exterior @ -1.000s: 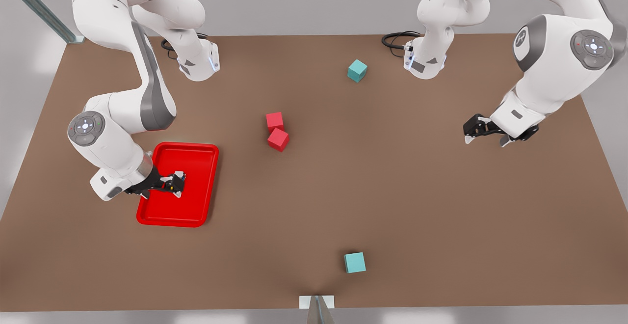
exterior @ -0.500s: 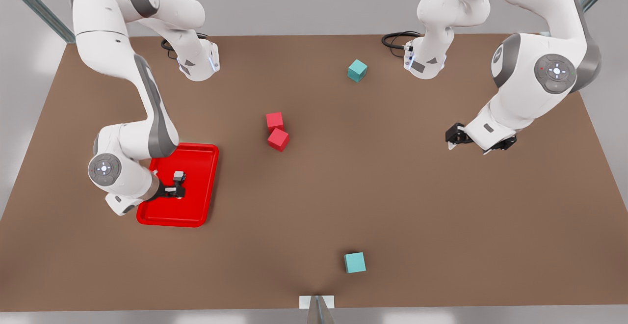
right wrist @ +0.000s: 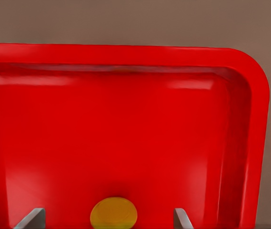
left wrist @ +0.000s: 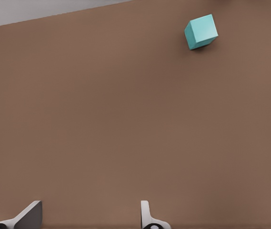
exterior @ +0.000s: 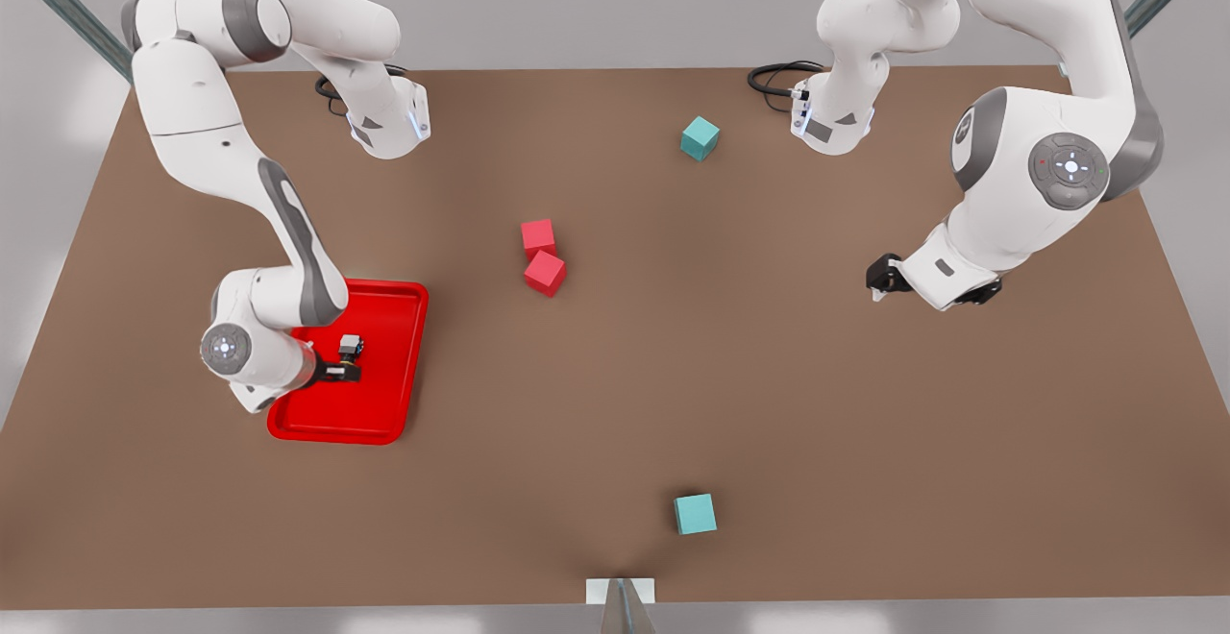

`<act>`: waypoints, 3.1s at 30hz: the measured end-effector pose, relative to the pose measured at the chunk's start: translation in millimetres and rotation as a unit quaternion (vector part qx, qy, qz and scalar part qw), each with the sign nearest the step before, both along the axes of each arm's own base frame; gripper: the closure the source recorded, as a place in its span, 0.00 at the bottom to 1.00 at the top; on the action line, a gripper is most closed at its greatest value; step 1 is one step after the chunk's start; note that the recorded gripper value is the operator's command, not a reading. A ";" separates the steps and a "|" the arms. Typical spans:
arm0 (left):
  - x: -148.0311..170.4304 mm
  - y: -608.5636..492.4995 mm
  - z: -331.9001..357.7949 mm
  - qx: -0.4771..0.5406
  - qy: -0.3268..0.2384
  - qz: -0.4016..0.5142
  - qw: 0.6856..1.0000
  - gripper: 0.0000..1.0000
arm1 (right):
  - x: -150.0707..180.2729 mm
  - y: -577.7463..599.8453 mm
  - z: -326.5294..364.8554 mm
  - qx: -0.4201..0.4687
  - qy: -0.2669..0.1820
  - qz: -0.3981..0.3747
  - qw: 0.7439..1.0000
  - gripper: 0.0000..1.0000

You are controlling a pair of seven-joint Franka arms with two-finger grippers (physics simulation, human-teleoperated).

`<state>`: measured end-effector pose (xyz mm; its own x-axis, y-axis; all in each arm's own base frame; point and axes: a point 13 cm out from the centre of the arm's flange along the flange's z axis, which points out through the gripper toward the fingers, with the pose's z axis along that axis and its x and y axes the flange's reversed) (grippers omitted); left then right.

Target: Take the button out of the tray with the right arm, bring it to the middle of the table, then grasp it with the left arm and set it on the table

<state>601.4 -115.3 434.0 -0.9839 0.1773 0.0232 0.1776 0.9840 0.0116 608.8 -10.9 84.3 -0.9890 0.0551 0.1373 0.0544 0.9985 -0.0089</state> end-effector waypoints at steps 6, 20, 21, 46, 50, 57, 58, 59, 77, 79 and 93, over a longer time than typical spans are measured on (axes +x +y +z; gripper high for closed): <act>-3.5 -9.6 -11.9 0.001 0.011 -0.009 1.000 0.00 | -17.1 -3.1 -7.3 0.002 -0.009 -0.002 1.000 0.00; -6.0 -16.3 -16.5 0.002 0.015 -0.015 1.000 0.00 | -65.7 -1.5 -27.5 0.005 -0.004 -0.003 1.000 0.00; -6.0 -16.1 -16.6 0.002 0.015 -0.015 1.000 0.00 | -66.4 -0.8 -29.1 0.006 -0.006 -0.003 1.000 0.00; -8.5 -15.6 -22.3 0.003 0.021 -0.015 1.000 0.00 | -73.5 2.8 -38.5 0.008 -0.011 -0.011 1.000 0.30; -8.8 -15.6 -22.9 0.003 0.022 -0.015 1.000 0.00 | -73.3 2.6 -38.4 0.008 -0.011 -0.012 1.000 0.34; -8.8 -15.6 -23.1 0.003 0.022 -0.015 1.000 0.00 | -73.1 3.1 -38.3 0.008 -0.011 -0.013 1.000 0.34; -8.8 -15.4 -23.1 0.003 0.022 -0.015 1.000 0.00 | -73.1 3.2 -38.3 0.008 -0.011 -0.013 1.000 0.36; -8.8 -15.4 -23.0 0.003 0.022 -0.015 1.000 0.00 | -73.1 3.3 -38.3 0.008 -0.011 -0.013 1.000 0.40; -8.5 -15.6 -25.8 0.004 0.024 -0.015 1.000 0.00 | -25.2 65.7 35.1 0.023 -0.054 0.047 0.997 0.59; -8.5 -15.6 -25.9 0.004 0.024 -0.015 1.000 0.00 | -22.3 77.7 44.8 0.025 -0.057 0.058 0.996 0.60; -8.4 -15.6 -25.8 0.004 0.024 -0.015 1.000 0.00 | -2.1 319.8 99.1 0.085 -0.107 0.151 0.979 0.60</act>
<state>593.0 -130.9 408.2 -0.9757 0.2071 0.0721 0.2082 0.9780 0.0093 606.7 308.9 183.4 -0.9641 -0.2491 -0.0921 -0.2601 0.9557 0.1381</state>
